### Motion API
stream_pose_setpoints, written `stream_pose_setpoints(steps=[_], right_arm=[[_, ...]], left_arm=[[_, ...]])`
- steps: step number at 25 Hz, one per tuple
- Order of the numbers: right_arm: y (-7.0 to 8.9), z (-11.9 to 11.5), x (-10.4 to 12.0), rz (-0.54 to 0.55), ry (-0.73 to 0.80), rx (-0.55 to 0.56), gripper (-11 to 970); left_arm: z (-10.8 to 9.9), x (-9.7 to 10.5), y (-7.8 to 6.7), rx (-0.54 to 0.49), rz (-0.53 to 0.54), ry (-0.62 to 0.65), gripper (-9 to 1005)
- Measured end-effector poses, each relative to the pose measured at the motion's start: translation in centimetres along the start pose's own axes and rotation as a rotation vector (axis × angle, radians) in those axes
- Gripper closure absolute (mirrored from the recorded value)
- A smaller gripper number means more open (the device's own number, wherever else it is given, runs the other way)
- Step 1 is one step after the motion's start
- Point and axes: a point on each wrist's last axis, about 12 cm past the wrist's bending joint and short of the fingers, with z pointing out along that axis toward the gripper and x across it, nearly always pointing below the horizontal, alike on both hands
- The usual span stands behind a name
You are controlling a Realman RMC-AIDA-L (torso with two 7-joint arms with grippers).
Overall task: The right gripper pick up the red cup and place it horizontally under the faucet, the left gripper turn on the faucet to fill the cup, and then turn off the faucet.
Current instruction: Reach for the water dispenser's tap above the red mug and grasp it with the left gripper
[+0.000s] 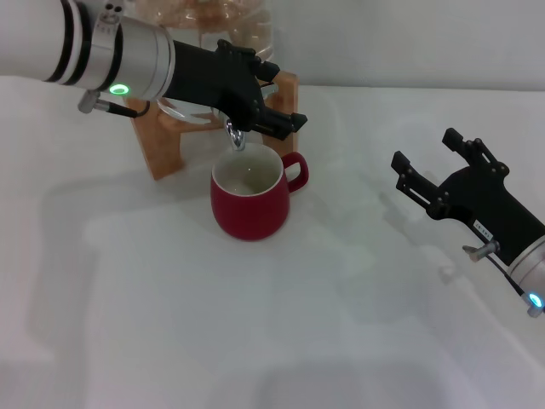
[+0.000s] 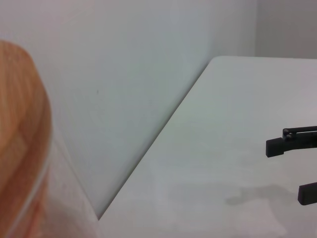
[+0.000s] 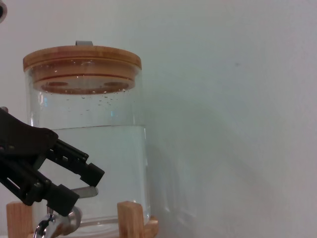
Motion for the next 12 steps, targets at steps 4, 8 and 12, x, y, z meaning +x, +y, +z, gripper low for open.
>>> stream_pose_setpoints(steps=[4,8,12], right_arm=[[-0.02,-0.01,0.01,-0.001,0.000,0.000,100],[-0.03,-0.01,0.01,-0.001,0.001,0.000,100],[-0.05,-0.02,0.02,-0.002,0.001,0.000,100]], left_arm=[[-0.03,0.19,-0.06,0.002,-0.010,0.002,122],[-0.11,0.39,-0.08,0.002,-0.018,0.004,122],[-0.16,0.43,-0.08,0.001,-0.021,0.003,122]])
